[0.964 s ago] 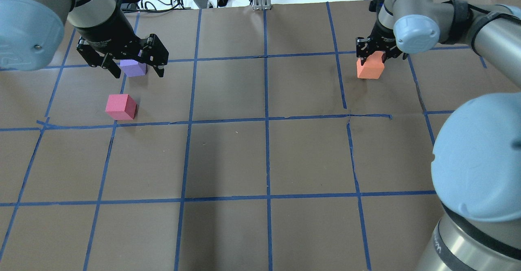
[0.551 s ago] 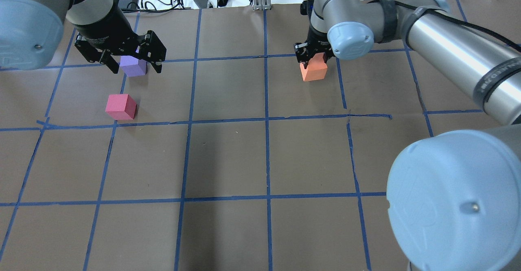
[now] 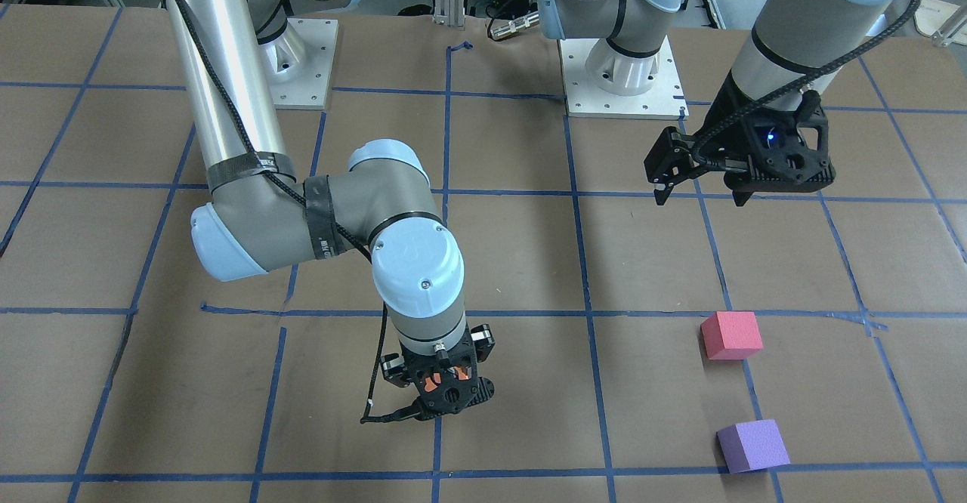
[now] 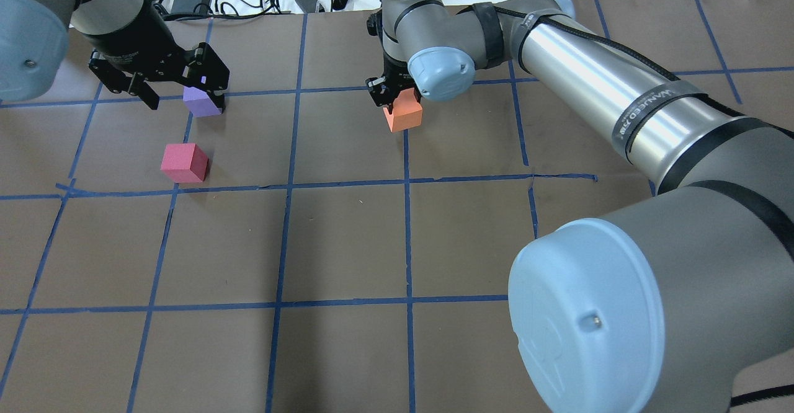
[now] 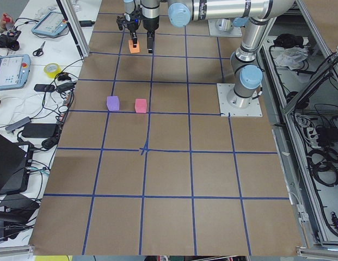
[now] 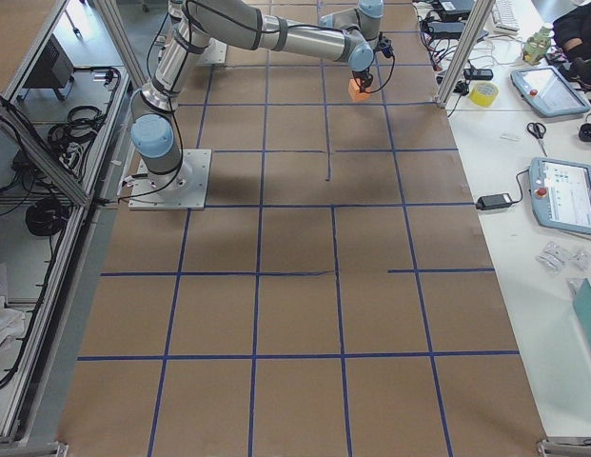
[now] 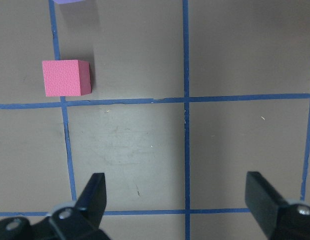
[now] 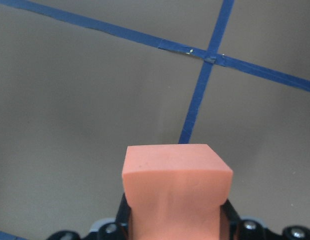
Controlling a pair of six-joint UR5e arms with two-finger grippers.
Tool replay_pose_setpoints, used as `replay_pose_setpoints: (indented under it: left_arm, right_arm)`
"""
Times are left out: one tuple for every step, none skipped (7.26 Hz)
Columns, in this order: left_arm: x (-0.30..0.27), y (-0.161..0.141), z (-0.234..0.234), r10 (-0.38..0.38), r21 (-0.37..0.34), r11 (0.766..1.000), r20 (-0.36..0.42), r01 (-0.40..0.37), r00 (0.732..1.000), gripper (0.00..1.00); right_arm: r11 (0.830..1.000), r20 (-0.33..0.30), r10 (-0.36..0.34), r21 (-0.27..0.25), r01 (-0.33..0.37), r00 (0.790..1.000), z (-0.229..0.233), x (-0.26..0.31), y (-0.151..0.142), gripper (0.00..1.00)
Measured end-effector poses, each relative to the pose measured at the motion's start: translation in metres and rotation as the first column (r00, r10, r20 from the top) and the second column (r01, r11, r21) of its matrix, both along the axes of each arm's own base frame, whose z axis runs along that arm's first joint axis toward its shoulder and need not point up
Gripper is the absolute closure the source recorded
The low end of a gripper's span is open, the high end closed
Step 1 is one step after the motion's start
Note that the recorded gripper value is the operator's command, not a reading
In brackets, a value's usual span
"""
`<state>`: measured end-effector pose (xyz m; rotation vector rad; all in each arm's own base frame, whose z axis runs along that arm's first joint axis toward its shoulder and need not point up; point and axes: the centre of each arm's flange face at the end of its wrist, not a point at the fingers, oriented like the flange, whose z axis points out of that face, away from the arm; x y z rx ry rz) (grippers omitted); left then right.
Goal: Arrange blocks in a line
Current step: 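Carry the orange cube with the right gripper toward the middle of the table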
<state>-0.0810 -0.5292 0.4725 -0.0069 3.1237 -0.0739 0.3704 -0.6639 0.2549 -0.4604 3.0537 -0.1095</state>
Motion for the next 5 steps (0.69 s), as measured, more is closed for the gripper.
replay_pose_setpoints:
  left_arm:
    - [0.008, -0.001, -0.001, 0.012, 0.002, 1.000, -0.001, -0.012, 1.000, 0.00]
    - [0.014, -0.003, -0.002, 0.018, 0.004, 1.000, 0.000, -0.018, 1.000, 0.00]
    - [0.020, -0.004, -0.005, 0.015, 0.012, 1.000, 0.006, -0.016, 1.000, 0.00]
    - [0.025, -0.007, -0.009, 0.013, 0.023, 1.000, 0.022, -0.014, 1.000, 0.00]
    - [0.029, -0.009, -0.013, 0.012, 0.032, 0.999, 0.039, -0.013, 0.999, 0.00]
  right_arm:
    - [1.000, -0.002, 0.003, 0.008, -0.003, 1.000, -0.005, 0.010, 0.003, 0.70]
    - [1.000, -0.003, 0.005, 0.016, -0.004, 1.000, -0.010, 0.018, 0.007, 0.70]
    - [1.000, -0.007, -0.003, 0.023, 0.003, 1.000, -0.015, 0.026, 0.011, 0.70]
    - [0.999, -0.014, -0.020, 0.027, 0.021, 1.000, -0.019, 0.032, 0.015, 0.70]
    - [0.997, -0.020, -0.061, 0.035, 0.061, 0.998, -0.020, 0.035, 0.018, 0.70]
